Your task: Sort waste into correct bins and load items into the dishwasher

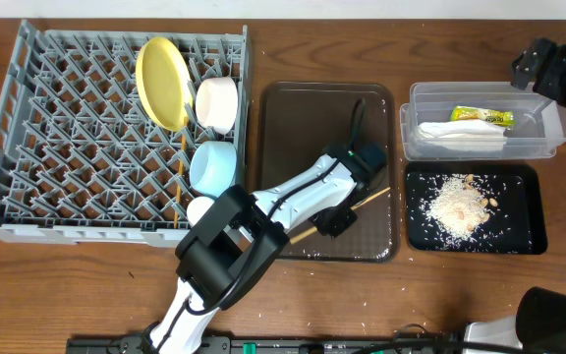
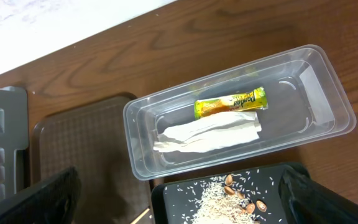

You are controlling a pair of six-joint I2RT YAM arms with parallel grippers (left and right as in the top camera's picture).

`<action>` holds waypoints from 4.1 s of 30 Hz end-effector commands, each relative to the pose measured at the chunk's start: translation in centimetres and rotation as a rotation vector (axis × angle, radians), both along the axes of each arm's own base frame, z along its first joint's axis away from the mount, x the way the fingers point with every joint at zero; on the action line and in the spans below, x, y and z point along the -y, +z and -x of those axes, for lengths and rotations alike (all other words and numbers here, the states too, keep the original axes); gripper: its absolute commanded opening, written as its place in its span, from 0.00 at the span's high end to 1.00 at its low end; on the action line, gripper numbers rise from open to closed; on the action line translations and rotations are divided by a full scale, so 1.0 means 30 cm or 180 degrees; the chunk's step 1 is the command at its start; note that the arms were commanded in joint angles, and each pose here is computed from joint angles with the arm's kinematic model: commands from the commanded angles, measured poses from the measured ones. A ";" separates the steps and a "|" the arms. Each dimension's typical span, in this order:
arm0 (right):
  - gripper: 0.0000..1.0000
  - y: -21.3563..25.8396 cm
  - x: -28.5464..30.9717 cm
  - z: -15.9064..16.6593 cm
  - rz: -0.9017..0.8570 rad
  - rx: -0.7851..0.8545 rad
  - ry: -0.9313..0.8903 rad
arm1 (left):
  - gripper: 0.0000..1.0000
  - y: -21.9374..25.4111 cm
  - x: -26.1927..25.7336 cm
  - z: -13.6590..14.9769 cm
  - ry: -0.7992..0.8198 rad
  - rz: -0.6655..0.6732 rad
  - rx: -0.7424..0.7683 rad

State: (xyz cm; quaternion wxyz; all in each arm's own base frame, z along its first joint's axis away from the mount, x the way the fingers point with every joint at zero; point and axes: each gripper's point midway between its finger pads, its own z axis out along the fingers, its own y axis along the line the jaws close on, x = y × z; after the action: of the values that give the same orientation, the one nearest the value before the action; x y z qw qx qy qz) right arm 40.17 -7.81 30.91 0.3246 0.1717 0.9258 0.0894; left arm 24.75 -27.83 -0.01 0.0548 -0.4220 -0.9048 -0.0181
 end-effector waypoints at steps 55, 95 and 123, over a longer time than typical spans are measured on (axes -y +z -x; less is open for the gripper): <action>0.01 0.003 0.013 0.001 -0.0027 0.0001 -0.0056 | 0.39 0.482 -0.980 -0.306 0.2667 -0.0436 0.0746; 0.01 0.003 0.013 0.001 -0.0027 0.0001 -0.0056 | 0.14 0.928 -0.642 0.066 0.2410 0.1039 0.1793; 0.01 0.002 0.013 0.002 -0.0027 0.0000 -0.0056 | 0.14 0.690 -0.971 0.046 0.2627 0.1961 0.4135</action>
State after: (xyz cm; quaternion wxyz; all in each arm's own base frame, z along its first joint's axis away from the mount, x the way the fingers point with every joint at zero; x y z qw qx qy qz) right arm 40.13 -7.80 30.87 0.3235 0.1721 0.9261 0.0896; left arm 23.78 1.51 21.67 -0.5753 0.0721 -0.8146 0.0173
